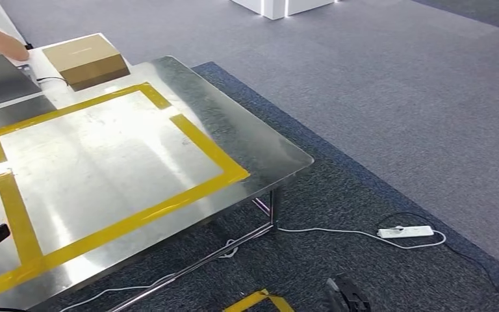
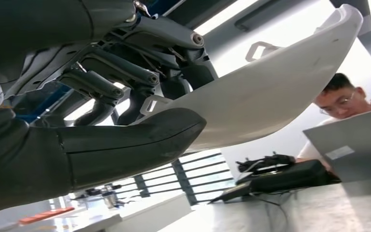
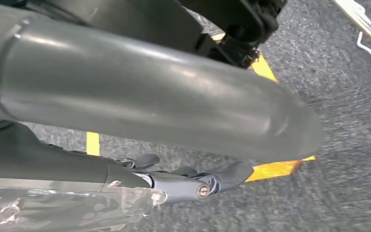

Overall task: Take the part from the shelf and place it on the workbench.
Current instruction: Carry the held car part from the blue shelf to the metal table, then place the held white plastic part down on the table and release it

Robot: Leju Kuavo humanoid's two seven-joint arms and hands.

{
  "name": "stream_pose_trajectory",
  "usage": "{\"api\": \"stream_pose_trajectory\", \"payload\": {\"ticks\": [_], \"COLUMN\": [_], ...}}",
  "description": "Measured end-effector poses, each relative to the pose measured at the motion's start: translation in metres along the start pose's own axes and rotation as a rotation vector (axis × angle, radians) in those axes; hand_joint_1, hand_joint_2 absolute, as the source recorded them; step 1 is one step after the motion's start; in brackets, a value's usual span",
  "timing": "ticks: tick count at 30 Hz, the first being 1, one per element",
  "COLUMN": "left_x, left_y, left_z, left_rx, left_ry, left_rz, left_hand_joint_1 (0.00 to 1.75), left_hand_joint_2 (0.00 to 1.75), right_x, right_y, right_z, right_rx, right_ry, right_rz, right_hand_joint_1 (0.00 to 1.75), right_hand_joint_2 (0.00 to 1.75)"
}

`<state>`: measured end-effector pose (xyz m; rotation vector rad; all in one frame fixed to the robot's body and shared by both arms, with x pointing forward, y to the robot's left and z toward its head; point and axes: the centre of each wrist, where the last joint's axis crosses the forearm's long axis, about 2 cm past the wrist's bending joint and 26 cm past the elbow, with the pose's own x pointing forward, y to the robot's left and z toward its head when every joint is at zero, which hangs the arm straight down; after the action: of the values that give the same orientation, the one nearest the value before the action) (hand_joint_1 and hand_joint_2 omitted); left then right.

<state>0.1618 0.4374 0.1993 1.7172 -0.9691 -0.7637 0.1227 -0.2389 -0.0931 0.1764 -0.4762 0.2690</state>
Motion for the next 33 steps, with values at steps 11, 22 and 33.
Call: {"api": "stream_pose_trajectory", "payload": {"ticks": [11, 22, 33], "left_x": [0.0009, 0.0014, -0.0016], "left_y": [-0.0011, -0.0027, -0.0044], "left_z": [-0.0006, 0.0024, 0.0000], "left_rx": [-0.060, -0.078, -0.034], "left_ry": [-0.018, -0.049, -0.282], "left_rz": [0.012, 0.026, 0.125], "left_hand_joint_1": [1.59, 1.59, 1.59], "left_hand_joint_2": [1.75, 1.75, 1.75], "right_x": [0.0001, -0.0032, -0.0047], "right_y": [-0.0006, 0.0001, 0.0001], "right_z": [0.0000, 0.0006, 0.0009], "right_rx": [0.001, 0.006, 0.032], "right_ry": [-0.008, -0.014, -0.052], "right_rz": [0.000, -0.003, -0.013], "right_hand_joint_1": [0.00, 0.00, 0.00], "right_hand_joint_2": [0.00, 0.00, 0.00]}}
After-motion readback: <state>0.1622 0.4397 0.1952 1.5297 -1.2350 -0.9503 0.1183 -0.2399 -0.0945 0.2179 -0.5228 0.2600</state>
